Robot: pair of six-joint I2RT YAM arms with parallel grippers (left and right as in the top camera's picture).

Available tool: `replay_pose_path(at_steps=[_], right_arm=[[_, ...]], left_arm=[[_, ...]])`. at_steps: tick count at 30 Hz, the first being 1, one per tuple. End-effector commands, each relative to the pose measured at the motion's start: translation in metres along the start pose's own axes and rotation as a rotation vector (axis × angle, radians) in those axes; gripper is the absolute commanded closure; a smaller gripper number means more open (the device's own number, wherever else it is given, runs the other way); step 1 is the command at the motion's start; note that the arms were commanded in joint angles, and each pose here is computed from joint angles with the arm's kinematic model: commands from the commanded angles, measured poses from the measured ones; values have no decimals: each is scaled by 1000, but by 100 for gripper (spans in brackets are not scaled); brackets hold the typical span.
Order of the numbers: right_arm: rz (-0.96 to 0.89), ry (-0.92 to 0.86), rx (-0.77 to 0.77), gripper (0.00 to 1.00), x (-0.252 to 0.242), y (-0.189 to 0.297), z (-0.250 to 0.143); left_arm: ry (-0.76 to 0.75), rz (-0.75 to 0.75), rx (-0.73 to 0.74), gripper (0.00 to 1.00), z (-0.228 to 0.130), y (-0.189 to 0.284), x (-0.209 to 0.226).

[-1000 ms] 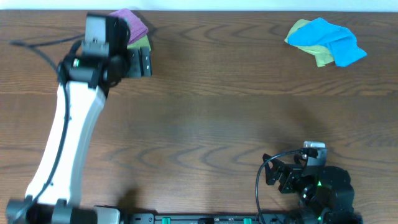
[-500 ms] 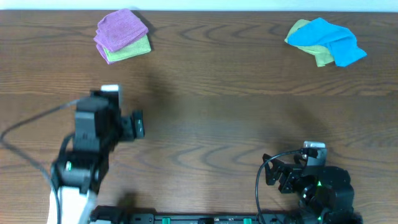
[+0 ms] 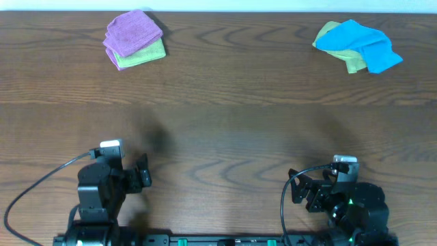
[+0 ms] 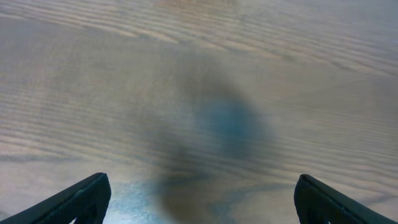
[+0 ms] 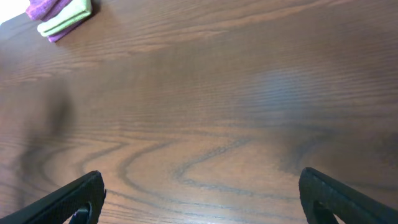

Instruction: Fold the cloth

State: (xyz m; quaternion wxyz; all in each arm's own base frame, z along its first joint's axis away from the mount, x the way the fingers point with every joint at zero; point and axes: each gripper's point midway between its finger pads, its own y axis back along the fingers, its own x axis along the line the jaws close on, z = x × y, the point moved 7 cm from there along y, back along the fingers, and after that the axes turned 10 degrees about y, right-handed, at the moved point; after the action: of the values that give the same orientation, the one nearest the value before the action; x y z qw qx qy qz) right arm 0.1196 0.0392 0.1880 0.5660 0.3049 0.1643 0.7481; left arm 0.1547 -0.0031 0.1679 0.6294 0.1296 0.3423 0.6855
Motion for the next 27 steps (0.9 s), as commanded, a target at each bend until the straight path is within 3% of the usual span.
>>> replay_pose_path(at_steps=[1, 17, 27], right_arm=[[-7, -16, -7, 1, -1, 0, 0], [-8, -16, -6, 1, -1, 0, 0], [-7, -16, -6, 1, -1, 0, 0]], left_arm=[[-41, 19, -19, 4, -10, -2, 7], [-92, 26, 7, 5, -51, -5, 20], [-207, 8, 39, 5, -64, -1, 20]])
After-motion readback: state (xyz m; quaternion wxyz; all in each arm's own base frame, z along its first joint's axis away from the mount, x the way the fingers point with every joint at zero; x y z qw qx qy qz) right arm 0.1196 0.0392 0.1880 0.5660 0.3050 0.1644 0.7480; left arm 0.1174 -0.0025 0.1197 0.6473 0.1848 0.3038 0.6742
